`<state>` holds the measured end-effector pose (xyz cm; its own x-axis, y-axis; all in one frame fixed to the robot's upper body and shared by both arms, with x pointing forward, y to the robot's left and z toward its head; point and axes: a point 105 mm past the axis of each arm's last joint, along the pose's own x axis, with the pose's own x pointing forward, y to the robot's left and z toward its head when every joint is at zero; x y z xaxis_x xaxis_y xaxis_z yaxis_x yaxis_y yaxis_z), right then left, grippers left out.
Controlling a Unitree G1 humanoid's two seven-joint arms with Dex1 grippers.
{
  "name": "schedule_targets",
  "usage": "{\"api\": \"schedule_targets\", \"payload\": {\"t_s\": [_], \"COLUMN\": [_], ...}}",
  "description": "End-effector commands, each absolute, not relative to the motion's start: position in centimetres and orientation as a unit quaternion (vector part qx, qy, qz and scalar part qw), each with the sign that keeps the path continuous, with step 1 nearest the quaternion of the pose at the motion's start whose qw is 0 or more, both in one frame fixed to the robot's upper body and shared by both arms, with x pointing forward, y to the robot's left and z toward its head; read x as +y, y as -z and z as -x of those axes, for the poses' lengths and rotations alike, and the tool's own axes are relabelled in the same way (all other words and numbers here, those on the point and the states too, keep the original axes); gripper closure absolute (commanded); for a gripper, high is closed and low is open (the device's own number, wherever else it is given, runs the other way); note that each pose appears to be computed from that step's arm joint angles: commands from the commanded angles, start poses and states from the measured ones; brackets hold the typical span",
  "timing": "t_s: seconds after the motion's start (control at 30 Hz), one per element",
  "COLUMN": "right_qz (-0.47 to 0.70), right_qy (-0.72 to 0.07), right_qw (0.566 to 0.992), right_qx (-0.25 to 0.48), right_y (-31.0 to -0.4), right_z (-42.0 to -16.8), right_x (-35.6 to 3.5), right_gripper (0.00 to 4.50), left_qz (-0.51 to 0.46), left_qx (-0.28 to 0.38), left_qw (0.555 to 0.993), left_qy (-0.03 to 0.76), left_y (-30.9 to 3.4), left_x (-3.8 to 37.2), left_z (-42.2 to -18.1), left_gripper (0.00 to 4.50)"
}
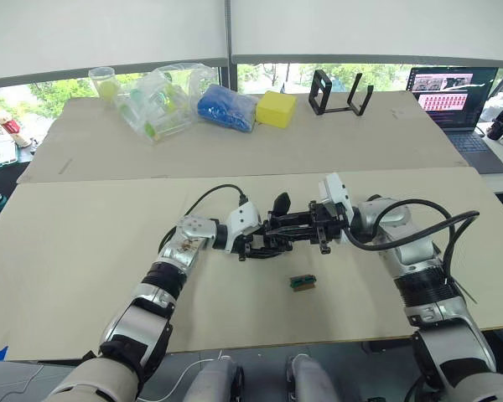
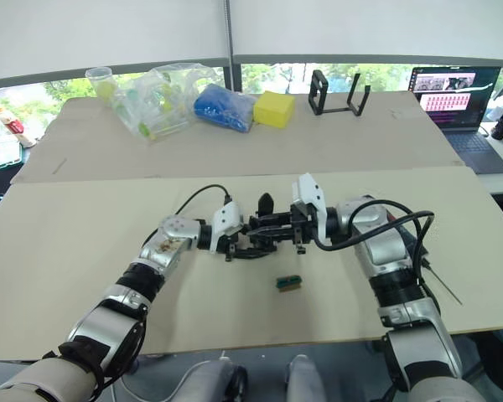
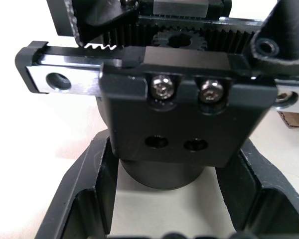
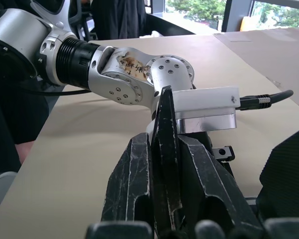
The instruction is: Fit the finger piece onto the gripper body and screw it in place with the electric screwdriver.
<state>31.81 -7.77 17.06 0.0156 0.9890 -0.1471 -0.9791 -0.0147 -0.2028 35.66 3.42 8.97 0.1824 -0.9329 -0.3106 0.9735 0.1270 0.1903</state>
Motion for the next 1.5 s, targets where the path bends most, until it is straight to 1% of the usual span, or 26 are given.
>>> {"api": "schedule_targets", "payload": {"t_s": [0.03, 0.4, 0.5, 0.6, 0.7, 0.87, 1.1, 1.2, 1.33, 1.5], "right_qz": [0.136, 0.141, 0.147, 0.155, 0.157, 0.169, 0.18, 0.18, 0.169, 0.179], "right_qy": [-0.697, -0.718, -0.711, -0.696, -0.689, -0.687, -0.7, -0.7, -0.702, -0.7], "right_qw": [0.704, 0.681, 0.687, 0.701, 0.708, 0.704, 0.673, 0.673, 0.675, 0.669], "right_qx": [0.004, 0.037, 0.042, 0.03, 0.026, 0.058, 0.156, 0.158, 0.152, 0.174], "right_y": [-16.4, -15.5, -15.2, -15.2, -15.1, -13.7, -11.1, -10.8, -11.3, -11.2], "right_z": [-32.3, -31.8, -32.3, -32.8, -32.6, -32.3, -31.8, -32.0, -32.3, -32.5], "right_x": [-8.5, -8.5, -8.5, -8.6, -9.5, -10.9, -11.9, -11.5, -10.2, -9.4], "right_gripper": [4.17, 4.17, 4.17, 4.17, 4.17, 4.17, 4.17, 4.17, 4.17, 4.17], "left_qz": [-0.184, -0.19, -0.191, -0.191, -0.19, -0.188, -0.188, -0.189, -0.187, -0.185], "left_qx": [0.057, 0.056, 0.057, 0.057, 0.058, 0.059, 0.059, 0.06, 0.059, 0.057], "left_qw": [0.743, 0.74, 0.74, 0.739, 0.74, 0.742, 0.744, 0.744, 0.745, 0.745], "left_qy": [0.641, 0.642, 0.643, 0.643, 0.643, 0.641, 0.639, 0.638, 0.637, 0.639], "left_y": [-9.0, -8.8, -8.9, -8.8, -8.9, -8.9, -9.0, -9.0, -9.1, -9.1], "left_x": [3.6, 3.6, 3.6, 3.7, 3.9, 4.2, 4.2, 4.3, 4.3, 4.1], "left_z": [-35.3, -35.3, -35.3, -35.2, -35.2, -35.2, -35.2, -35.2, -35.2, -35.2], "left_gripper": [2.23, 2.23, 2.23, 2.23, 2.23, 2.23, 2.23, 2.23, 2.23, 2.23]}}
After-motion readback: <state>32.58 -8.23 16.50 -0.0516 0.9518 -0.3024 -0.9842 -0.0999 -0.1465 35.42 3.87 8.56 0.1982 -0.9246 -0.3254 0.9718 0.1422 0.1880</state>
